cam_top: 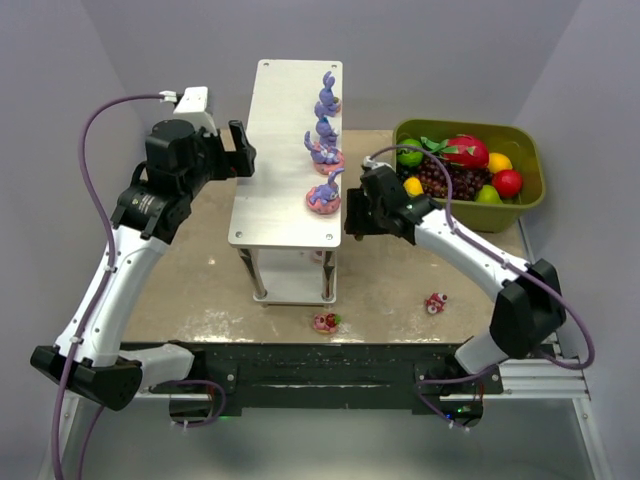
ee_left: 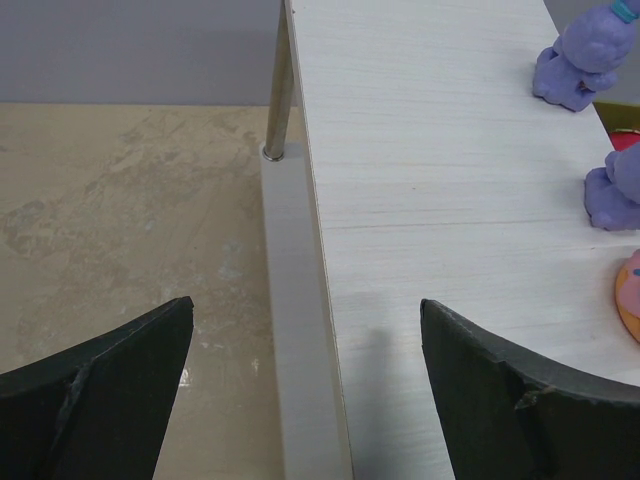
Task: Place and organize the plastic toys onto the shelf
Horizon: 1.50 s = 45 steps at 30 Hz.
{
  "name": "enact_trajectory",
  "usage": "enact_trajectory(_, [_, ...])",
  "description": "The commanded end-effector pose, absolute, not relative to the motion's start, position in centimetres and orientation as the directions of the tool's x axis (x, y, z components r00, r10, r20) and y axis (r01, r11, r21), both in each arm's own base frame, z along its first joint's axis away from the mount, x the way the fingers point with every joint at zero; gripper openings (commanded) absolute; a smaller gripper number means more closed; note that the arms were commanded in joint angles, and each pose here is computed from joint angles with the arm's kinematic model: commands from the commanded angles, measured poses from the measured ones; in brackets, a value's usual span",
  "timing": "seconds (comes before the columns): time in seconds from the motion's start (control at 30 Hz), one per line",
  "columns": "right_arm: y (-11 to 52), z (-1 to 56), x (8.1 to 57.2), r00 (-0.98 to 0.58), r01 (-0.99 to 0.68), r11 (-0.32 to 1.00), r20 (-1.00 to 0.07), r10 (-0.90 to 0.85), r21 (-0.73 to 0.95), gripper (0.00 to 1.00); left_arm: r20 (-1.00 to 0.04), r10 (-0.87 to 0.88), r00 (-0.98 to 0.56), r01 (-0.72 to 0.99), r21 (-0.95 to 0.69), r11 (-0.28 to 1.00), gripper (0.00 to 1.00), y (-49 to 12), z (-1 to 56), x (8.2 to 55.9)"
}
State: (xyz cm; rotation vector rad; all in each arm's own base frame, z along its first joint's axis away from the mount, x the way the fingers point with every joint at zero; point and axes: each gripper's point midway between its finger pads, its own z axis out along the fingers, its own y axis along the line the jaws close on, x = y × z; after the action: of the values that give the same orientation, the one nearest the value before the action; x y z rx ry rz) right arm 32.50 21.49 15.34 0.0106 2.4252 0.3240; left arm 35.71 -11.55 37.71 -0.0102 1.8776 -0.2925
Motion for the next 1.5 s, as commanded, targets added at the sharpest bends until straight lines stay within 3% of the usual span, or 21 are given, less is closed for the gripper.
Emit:
enact_trajectory(0.0, [23.8,17.3,34.6,-0.702,-0.413,0.901,-0.676,-0.225,0.129,0.01,-0.957,-0.195,-0.213,0.157,-0.231,0.960,1.00,-10.9,42.1,34.7])
enact_trajectory(0.4, [25.0,16.6,36.9,-0.597,-0.609,0.792,-0.688,-0.412,0.054,0.02,-0.962,-0.197,-0.191,0.155,-0.227,0.961,1.00,-10.4,42.4,33.7])
enact_trajectory(0.67, [25.6,15.1,37.4,-0.600,-0.649,0.758,-0.653,-0.462,0.059,0.01,-0.964,-0.193,-0.183,0.152,-0.222,0.963,0.99,-10.1,42.5,33.5])
enact_trajectory(1.07, [26.2,15.8,39.6,-0.394,-0.774,0.625,-0.696,-0.600,-0.100,0.02,-0.963,-0.189,-0.191,0.156,-0.220,0.963,1.00,-10.3,42.0,33.6])
enact_trajectory(1.47, [28.1,14.7,39.3,-0.247,-0.871,0.477,-0.736,-0.630,-0.116,0.01,-0.964,-0.197,-0.178,0.137,-0.223,0.965,1.00,-9.8,41.9,33.1])
